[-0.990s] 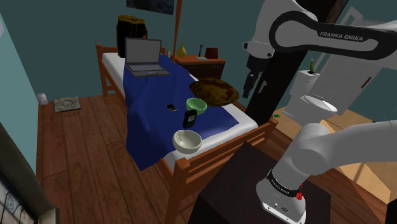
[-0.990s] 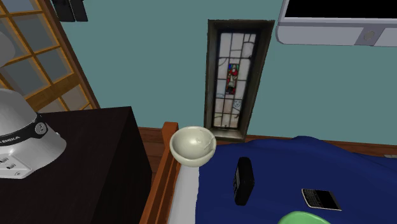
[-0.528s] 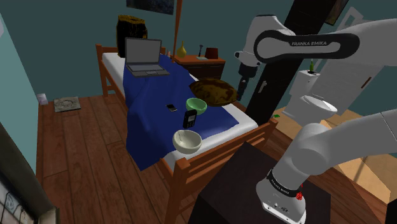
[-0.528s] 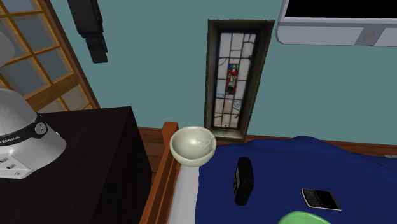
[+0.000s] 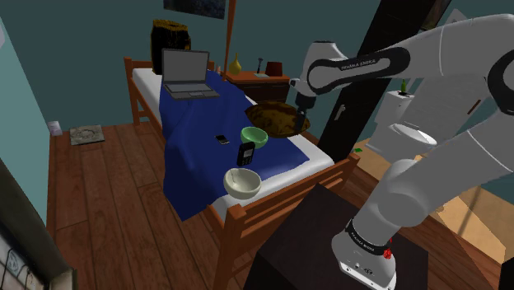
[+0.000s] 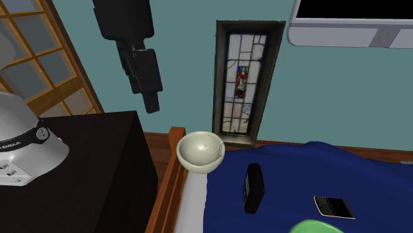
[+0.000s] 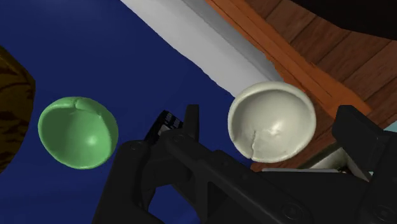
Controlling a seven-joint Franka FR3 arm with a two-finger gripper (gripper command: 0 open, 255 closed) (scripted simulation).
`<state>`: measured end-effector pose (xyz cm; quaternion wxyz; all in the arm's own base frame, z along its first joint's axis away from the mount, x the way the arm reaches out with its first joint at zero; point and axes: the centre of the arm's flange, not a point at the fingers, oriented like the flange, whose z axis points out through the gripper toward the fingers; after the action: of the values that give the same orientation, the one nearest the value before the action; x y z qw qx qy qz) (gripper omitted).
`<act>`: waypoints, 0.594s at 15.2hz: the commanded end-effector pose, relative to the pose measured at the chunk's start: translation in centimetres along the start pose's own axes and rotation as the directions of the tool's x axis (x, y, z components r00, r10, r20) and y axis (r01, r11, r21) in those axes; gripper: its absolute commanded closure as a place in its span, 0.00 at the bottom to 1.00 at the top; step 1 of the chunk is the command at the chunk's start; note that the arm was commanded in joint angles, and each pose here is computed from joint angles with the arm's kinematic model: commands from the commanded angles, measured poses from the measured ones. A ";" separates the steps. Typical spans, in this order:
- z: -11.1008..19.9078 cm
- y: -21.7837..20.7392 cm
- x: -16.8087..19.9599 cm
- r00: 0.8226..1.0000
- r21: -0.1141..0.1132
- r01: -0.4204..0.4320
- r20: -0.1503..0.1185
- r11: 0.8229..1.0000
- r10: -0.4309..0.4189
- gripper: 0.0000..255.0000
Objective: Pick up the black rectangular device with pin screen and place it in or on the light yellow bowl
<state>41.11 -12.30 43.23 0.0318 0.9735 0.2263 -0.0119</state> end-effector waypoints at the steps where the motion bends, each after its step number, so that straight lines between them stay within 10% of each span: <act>1: 2.0 1.7 1.0 0.999 0.004 0.037 -0.007 0.999 -0.037 0.00; 9: 9.2 8.0 5.6 0.984 0.024 0.177 -0.034 0.984 -0.176 0.00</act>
<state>48.79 -16.70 35.28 0.0151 0.9532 0.3019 -0.0034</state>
